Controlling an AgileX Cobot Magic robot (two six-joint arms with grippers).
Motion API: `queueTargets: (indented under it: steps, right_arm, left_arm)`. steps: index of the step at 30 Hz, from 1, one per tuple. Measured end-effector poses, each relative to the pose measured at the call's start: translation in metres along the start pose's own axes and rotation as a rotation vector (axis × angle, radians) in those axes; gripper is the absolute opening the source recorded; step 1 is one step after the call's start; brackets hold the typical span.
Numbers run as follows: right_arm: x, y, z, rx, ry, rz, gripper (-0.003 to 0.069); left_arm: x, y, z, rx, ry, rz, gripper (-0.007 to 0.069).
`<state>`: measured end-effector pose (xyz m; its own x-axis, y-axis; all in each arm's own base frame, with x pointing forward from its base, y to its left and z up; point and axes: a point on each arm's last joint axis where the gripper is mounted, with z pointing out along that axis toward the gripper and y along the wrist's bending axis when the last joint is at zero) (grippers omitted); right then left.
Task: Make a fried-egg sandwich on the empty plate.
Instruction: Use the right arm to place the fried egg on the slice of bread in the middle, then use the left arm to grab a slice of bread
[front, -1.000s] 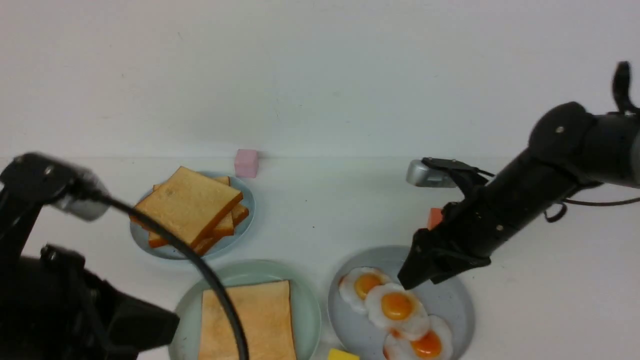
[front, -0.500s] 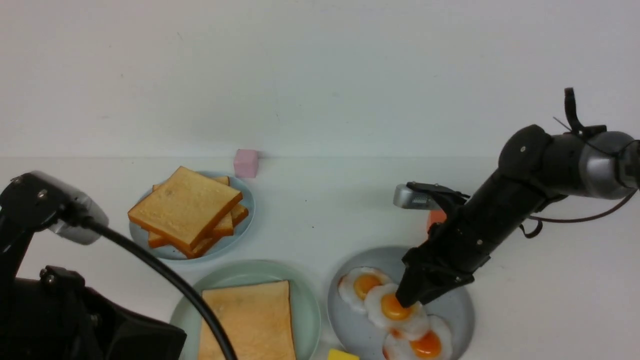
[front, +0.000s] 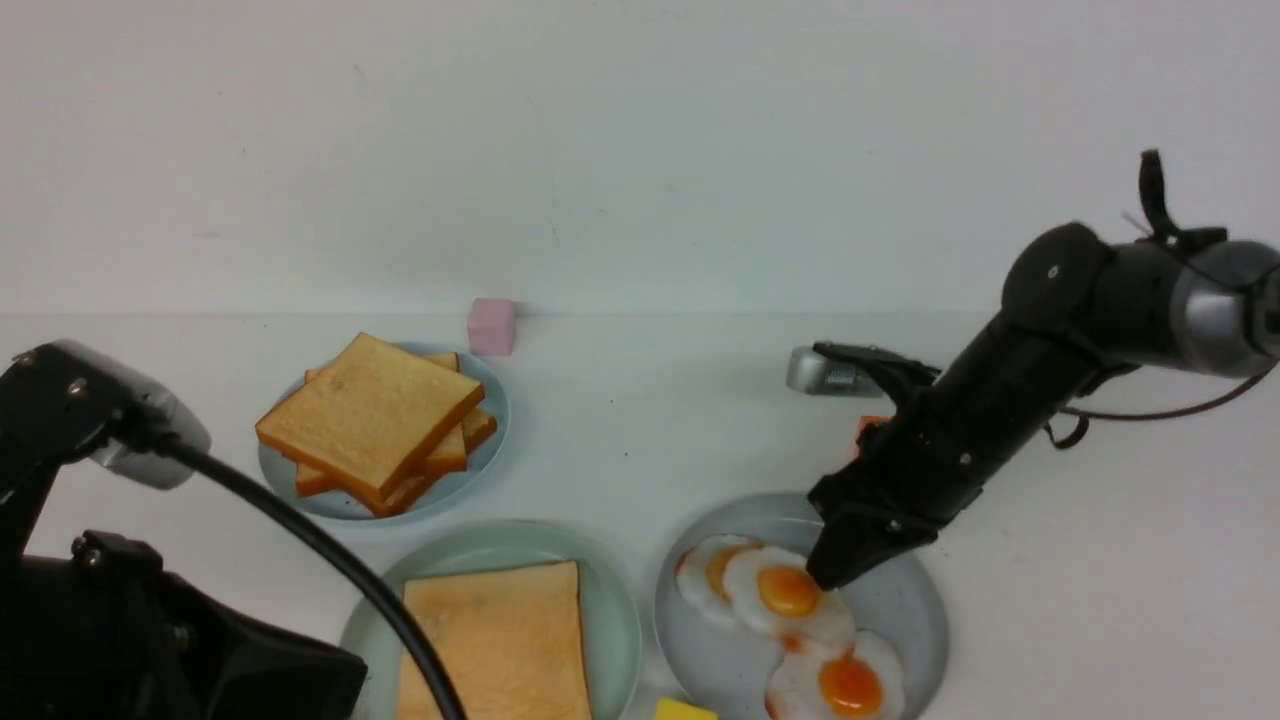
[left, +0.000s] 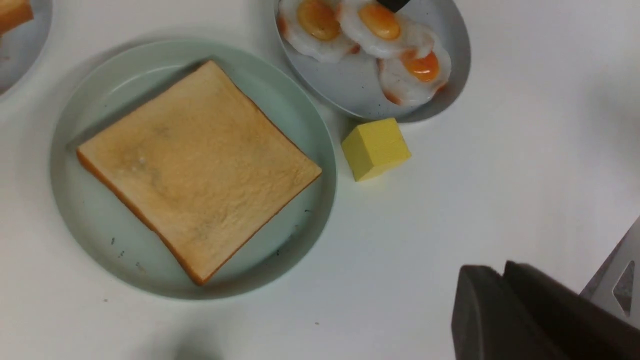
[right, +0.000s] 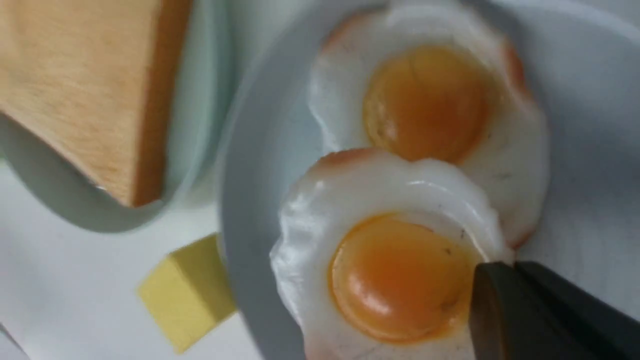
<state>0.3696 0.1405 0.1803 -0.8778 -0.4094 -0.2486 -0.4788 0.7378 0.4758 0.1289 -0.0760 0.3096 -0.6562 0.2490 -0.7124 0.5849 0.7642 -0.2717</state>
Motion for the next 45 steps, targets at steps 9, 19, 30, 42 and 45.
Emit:
queueTargets:
  steps: [9, 19, 30, 42, 45]
  right_arm:
    - [-0.033, 0.105, -0.004, -0.096, -0.193, -0.139, 0.0014]
    - [-0.035, 0.136, 0.085, -0.063, -0.197, -0.162, 0.0058]
    - [-0.033, 0.153, 0.051, -0.071, -0.187, -0.278, 0.045]
    - [0.016, 0.223, -0.14, 0.071, -0.233, -0.469, 0.0512]
    - [0.038, 0.227, -0.161, 0.091, -0.23, -0.452, 0.0514]
  left_arm:
    - [0.01, -0.006, -0.027, -0.101, -0.068, -0.056, 0.0073]
    - [0.019, -0.008, -0.034, -0.124, -0.031, -0.135, 0.008]
    - [0.012, -0.004, -0.034, -0.146, -0.113, -0.184, 0.0092]
    - [-0.043, 0.068, 0.034, -0.278, -0.167, -0.686, 0.014]
    - [-0.056, 0.116, 0.054, -0.331, -0.082, -0.857, 0.0205]
